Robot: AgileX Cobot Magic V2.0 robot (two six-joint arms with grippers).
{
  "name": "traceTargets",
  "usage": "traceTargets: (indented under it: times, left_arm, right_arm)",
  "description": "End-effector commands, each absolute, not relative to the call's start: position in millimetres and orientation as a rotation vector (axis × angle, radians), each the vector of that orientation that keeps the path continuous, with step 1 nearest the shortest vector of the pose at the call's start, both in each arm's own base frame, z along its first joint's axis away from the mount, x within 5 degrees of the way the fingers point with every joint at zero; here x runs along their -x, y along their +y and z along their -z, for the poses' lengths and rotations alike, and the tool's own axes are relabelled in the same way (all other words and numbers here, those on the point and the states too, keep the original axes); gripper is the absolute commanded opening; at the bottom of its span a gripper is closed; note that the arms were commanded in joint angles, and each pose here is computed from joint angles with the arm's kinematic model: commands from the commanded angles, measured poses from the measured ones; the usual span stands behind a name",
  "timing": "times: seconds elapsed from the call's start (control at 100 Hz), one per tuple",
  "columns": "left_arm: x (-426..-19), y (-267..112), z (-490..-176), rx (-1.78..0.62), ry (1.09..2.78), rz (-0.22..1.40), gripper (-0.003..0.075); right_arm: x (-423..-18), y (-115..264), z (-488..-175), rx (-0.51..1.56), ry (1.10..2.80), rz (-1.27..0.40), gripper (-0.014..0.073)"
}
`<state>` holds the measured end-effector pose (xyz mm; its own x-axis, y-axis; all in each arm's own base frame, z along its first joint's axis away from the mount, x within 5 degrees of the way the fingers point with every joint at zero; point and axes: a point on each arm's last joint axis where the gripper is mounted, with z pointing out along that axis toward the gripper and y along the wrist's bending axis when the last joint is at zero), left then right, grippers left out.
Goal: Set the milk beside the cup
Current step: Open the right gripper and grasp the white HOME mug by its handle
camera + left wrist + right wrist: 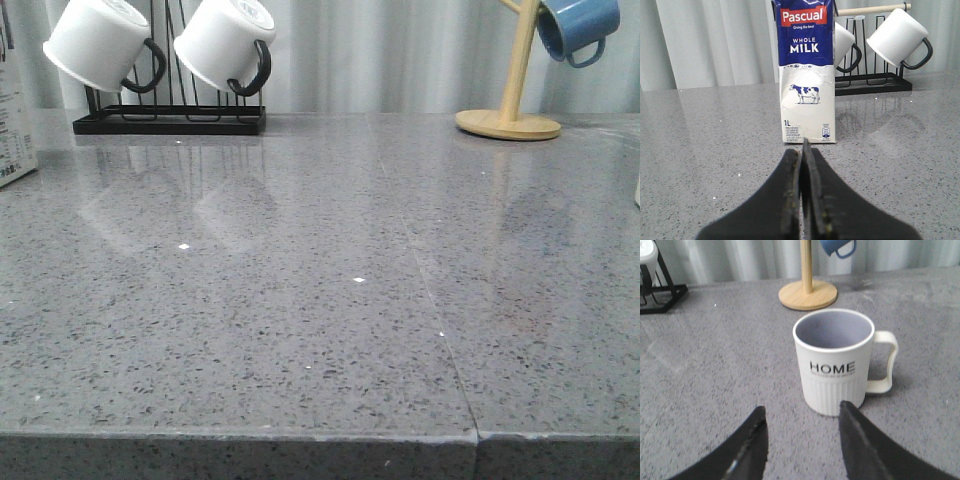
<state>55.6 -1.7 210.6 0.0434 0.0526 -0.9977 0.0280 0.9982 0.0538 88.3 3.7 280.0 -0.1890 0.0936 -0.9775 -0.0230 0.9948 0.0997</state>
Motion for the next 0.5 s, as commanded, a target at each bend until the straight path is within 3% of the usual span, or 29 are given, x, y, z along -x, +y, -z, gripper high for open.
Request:
traceTargets:
  times: [0.0,0.49]
  left_arm:
    - [-56.1,-1.7,-199.6,-0.056,1.482,-0.012,-0.0020]
    - [-56.1,-1.7,-199.6,-0.056,1.482,-0.012,-0.0020]
  right_arm:
    - [-97.9,1.8,-299.4,-0.043,1.624,-0.070,0.0379]
    - [-139.2,-41.3,-278.9,-0.311,1.731,0.162,0.0379]
